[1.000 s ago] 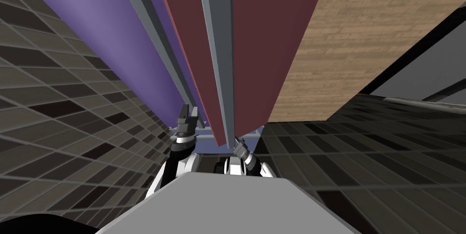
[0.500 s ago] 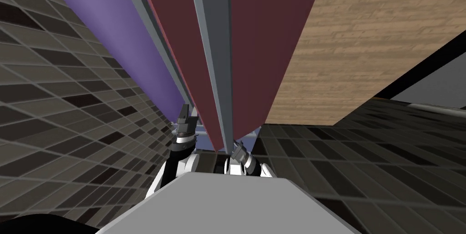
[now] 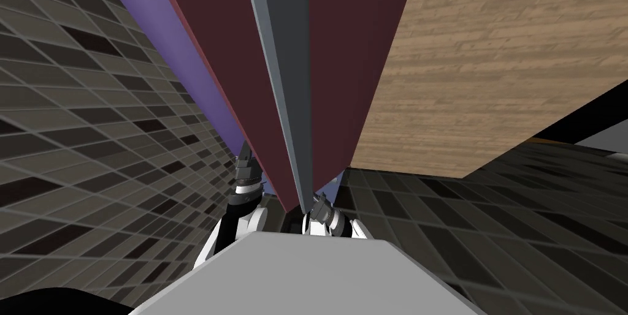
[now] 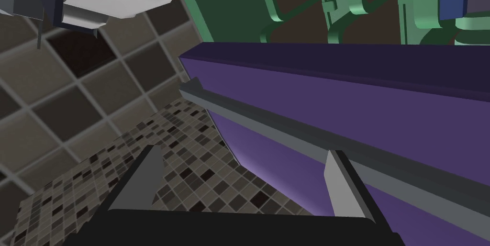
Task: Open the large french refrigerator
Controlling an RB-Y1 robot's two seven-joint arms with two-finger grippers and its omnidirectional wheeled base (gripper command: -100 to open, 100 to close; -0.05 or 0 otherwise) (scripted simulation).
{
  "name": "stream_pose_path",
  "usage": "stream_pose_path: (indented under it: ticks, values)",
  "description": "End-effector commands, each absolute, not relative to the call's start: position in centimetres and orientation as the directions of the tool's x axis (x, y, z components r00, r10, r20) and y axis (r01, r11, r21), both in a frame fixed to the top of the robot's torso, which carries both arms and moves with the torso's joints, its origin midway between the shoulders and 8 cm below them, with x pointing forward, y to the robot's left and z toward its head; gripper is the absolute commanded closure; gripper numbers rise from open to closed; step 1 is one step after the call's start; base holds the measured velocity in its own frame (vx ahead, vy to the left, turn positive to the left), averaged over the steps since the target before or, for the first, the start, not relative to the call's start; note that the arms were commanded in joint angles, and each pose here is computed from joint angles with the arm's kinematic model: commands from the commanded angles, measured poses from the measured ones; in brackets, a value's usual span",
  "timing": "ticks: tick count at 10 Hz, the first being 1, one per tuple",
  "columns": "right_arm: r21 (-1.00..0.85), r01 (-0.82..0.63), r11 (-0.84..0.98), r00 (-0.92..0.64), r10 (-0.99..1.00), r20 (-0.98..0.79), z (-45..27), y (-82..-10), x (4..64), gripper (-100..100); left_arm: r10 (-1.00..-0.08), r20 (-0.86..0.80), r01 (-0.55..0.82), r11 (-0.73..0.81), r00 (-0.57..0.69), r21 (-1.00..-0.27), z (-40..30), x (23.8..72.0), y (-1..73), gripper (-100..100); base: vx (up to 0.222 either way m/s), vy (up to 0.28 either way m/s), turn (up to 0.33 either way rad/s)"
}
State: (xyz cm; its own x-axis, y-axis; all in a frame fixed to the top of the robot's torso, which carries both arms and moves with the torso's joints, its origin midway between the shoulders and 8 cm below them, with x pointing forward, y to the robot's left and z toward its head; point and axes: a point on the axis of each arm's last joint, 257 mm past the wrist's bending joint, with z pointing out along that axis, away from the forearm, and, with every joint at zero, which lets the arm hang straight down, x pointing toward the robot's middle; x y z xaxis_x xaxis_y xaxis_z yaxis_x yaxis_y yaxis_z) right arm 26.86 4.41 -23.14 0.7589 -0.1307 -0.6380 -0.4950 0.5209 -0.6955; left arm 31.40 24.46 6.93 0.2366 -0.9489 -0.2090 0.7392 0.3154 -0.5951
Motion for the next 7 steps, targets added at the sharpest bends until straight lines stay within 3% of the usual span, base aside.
stream_pose_path:
  ticks: [1,7]
  values:
    - [-0.706,-0.501,0.501,0.786,-0.077,-0.613,-22.25,5.43,25.23,100,-0.948,-0.209,0.739,0.319,0.242,-0.593,6.96,31.20,24.65,0,-0.028,-0.034,-0.026]
    - [-0.706,-0.515,0.487,0.789,-0.053,-0.612,-22.20,5.71,24.51,100,-0.943,-0.207,0.744,0.332,0.260,-0.580,7.25,30.37,25.31,0,-0.004,-0.005,0.006]
